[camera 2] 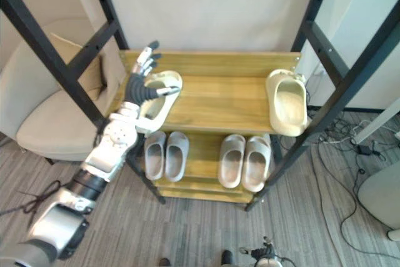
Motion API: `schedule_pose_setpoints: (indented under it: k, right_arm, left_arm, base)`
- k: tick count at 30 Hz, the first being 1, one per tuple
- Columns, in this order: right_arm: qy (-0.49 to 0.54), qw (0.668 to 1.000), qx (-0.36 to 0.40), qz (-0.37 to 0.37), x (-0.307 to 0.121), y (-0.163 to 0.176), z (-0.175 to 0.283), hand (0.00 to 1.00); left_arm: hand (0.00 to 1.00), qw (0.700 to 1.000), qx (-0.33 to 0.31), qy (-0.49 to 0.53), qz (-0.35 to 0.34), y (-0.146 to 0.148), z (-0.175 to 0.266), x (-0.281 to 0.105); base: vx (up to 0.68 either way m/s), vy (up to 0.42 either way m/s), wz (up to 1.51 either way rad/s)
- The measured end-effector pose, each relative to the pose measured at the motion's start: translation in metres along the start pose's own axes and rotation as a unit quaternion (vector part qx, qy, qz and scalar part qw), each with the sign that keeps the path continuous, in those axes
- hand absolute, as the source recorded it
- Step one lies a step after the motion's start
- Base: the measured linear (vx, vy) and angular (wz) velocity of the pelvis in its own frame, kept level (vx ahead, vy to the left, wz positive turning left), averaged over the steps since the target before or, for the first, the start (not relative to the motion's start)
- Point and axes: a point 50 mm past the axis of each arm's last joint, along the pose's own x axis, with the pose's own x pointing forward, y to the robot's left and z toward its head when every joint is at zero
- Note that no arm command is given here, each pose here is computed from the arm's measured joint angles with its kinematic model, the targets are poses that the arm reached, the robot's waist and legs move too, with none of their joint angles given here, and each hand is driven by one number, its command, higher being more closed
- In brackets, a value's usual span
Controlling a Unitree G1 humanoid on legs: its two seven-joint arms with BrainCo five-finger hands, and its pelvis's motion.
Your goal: Organize the slippers on the shoe rack
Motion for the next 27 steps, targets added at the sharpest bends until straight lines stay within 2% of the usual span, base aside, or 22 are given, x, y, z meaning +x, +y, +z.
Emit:
schedule_pose_setpoints:
  k: [9, 15, 21, 27]
  right_arm:
    - [-0.008, 1.000, 0.014, -0.002, 0.002, -0.001, 0.008, 0.00]
    - [-0.032, 0.999, 0.026, -0.004, 0.000, 0.000, 0.016, 0.00]
    - [-0.041, 0.998, 0.046, -0.002, -0.003, 0.004, 0.020, 0.00]
    - [-0.040, 0.998, 0.049, -0.004, -0.003, 0.003, 0.019, 0.00]
  left_arm:
    - [0.00, 0.998, 0.050, -0.013, 0.027, 0.029, 0.015, 0.030]
    - [0.00, 0.996, 0.065, -0.054, 0.018, 0.028, 0.039, 0.046]
    - [0.00, 0.993, 0.106, -0.058, -0.010, 0.020, 0.041, 0.048]
    - [0.00, 0.988, 0.144, -0.062, -0.011, 0.025, 0.045, 0.055]
  base:
    - [0.00, -0.004, -0.04]
    - [-0.01, -0.001, -0.09]
    - [-0.01, -0.003, -0.05]
    - [0.00, 0.000, -0.01]
